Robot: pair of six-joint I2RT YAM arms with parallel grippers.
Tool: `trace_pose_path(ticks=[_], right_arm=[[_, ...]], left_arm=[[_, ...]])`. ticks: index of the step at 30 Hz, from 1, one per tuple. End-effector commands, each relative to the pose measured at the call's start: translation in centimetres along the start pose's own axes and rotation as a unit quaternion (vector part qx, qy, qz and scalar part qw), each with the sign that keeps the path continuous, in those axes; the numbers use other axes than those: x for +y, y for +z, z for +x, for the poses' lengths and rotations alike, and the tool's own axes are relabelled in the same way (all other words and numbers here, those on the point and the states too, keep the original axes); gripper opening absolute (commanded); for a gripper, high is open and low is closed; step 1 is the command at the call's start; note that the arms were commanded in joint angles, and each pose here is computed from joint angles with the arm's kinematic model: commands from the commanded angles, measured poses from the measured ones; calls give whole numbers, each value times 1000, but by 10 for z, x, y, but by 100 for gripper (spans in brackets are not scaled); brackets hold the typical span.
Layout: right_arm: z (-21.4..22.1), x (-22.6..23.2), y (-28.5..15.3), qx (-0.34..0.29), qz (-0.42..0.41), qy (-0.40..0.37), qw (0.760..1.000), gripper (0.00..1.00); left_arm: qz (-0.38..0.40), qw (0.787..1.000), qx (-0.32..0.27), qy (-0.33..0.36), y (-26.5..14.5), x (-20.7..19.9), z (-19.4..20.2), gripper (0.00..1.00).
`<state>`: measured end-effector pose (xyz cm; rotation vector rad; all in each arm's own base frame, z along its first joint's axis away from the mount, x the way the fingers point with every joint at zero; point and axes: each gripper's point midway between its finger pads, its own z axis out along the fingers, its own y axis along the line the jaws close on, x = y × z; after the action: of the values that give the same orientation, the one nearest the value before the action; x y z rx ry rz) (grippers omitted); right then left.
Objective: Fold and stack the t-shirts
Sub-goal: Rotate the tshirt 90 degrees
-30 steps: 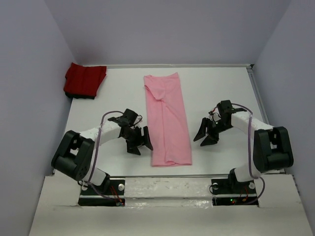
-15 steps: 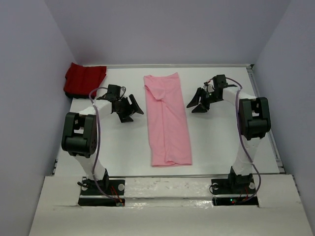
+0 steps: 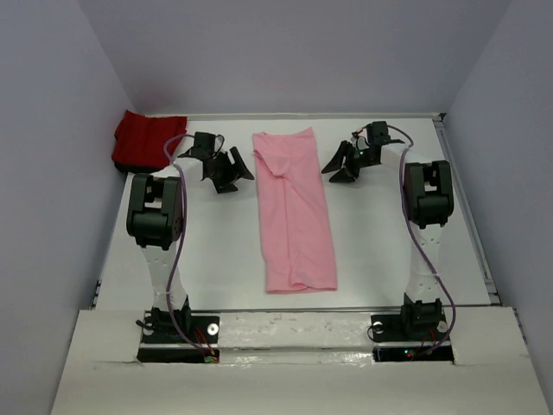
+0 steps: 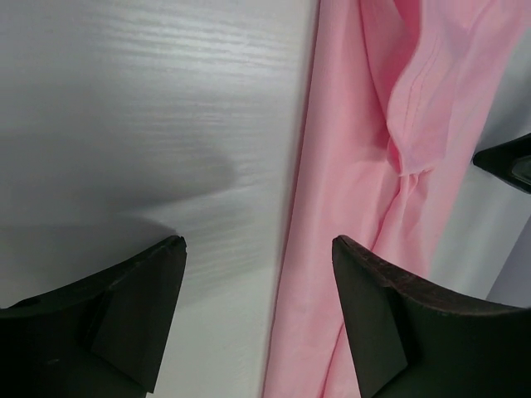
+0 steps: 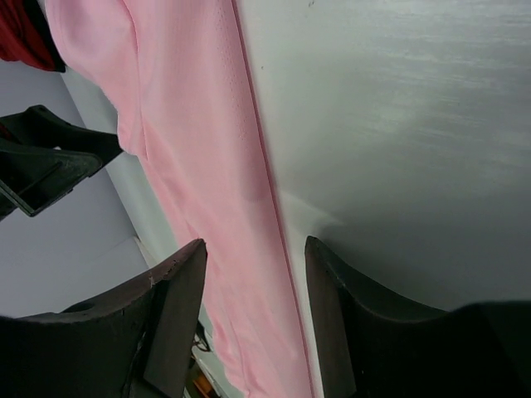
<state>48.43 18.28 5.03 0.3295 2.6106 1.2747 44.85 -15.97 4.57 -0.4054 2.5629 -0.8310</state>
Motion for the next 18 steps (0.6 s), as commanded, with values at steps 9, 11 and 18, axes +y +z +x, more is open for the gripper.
trace_pose_path(ticks=[9,11,18], right_arm=[[-26,-2,-2,-42,14,-64,997,56],[-21,-3,2,-36,17,-65,997,55],[-10,-5,19,-17,18,-64,998,54]], left_arm=[[17,995,-21,99,26,-20,-12,70],[-1,993,-11,116,33,-19,-3,70],[7,992,20,123,61,-28,28,71]])
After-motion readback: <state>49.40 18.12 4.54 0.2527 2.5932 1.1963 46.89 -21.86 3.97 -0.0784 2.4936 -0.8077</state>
